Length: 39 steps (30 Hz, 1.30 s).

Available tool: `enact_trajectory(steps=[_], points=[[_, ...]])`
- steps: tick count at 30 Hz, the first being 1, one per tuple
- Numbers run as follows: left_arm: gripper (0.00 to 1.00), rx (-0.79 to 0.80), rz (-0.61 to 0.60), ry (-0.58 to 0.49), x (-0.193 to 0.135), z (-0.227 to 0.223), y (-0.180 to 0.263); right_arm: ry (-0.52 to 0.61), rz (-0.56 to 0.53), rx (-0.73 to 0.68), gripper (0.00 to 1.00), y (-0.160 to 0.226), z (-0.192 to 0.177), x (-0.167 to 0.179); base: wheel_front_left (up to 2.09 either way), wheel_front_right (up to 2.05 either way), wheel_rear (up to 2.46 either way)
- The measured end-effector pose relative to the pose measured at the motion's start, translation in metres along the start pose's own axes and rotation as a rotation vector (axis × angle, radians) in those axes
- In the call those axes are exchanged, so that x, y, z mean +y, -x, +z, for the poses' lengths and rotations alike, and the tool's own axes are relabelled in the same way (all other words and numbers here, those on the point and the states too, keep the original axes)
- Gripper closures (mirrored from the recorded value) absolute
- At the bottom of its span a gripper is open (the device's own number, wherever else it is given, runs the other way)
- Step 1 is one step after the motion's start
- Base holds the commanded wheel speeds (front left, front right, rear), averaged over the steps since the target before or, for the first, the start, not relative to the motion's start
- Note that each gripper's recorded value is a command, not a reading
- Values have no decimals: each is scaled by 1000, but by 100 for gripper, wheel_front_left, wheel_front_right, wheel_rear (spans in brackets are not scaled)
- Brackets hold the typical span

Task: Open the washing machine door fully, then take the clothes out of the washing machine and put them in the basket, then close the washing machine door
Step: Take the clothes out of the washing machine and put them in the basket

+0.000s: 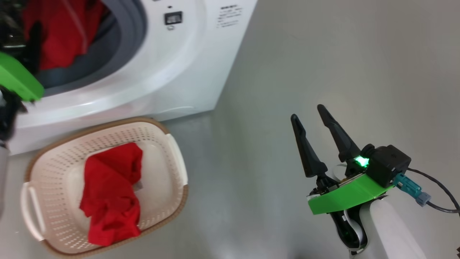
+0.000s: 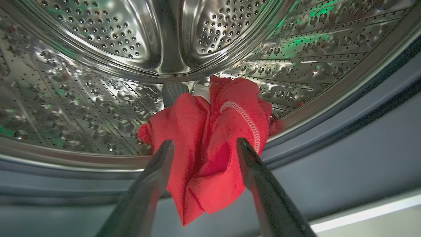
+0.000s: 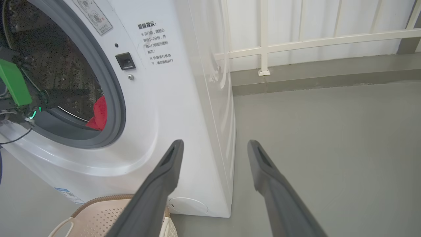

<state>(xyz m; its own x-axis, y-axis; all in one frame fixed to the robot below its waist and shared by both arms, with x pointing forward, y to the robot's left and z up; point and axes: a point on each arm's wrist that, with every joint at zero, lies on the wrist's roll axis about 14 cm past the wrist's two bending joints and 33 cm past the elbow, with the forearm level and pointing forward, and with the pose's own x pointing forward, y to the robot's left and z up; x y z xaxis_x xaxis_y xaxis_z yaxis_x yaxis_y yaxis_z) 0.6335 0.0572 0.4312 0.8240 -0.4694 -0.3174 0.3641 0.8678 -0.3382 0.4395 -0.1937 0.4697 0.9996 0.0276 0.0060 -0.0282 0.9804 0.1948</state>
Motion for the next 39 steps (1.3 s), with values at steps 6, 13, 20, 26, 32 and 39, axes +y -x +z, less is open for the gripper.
enact_trajectory(steps=[6, 13, 20, 26, 32, 39], points=[[0, 102, -58, -23, -11, -11, -25, -11, -44, 17, 0, 5, -5, -13, 0, 0, 0], [0, 228, -31, -43, 4, -40, -44, -8, -84, 29, 0, 10, -8, -26, 0, 0, 0], [0, 345, 3, -52, 17, -63, -56, 0, -108, 41, 0, 14, -10, -33, 0, 0, 0], [0, 363, 10, -79, 20, -61, -59, 1, -110, 43, 0, 14, -11, -34, 0, 0, 0], [100, 356, 14, -81, 17, -61, -56, -4, -100, 38, 0, 14, -9, -30, 0, 0, 0], [100, 286, 5, -92, 9, -47, -52, -10, -88, 29, 0, 13, -6, -26, 0, 0, 0]])
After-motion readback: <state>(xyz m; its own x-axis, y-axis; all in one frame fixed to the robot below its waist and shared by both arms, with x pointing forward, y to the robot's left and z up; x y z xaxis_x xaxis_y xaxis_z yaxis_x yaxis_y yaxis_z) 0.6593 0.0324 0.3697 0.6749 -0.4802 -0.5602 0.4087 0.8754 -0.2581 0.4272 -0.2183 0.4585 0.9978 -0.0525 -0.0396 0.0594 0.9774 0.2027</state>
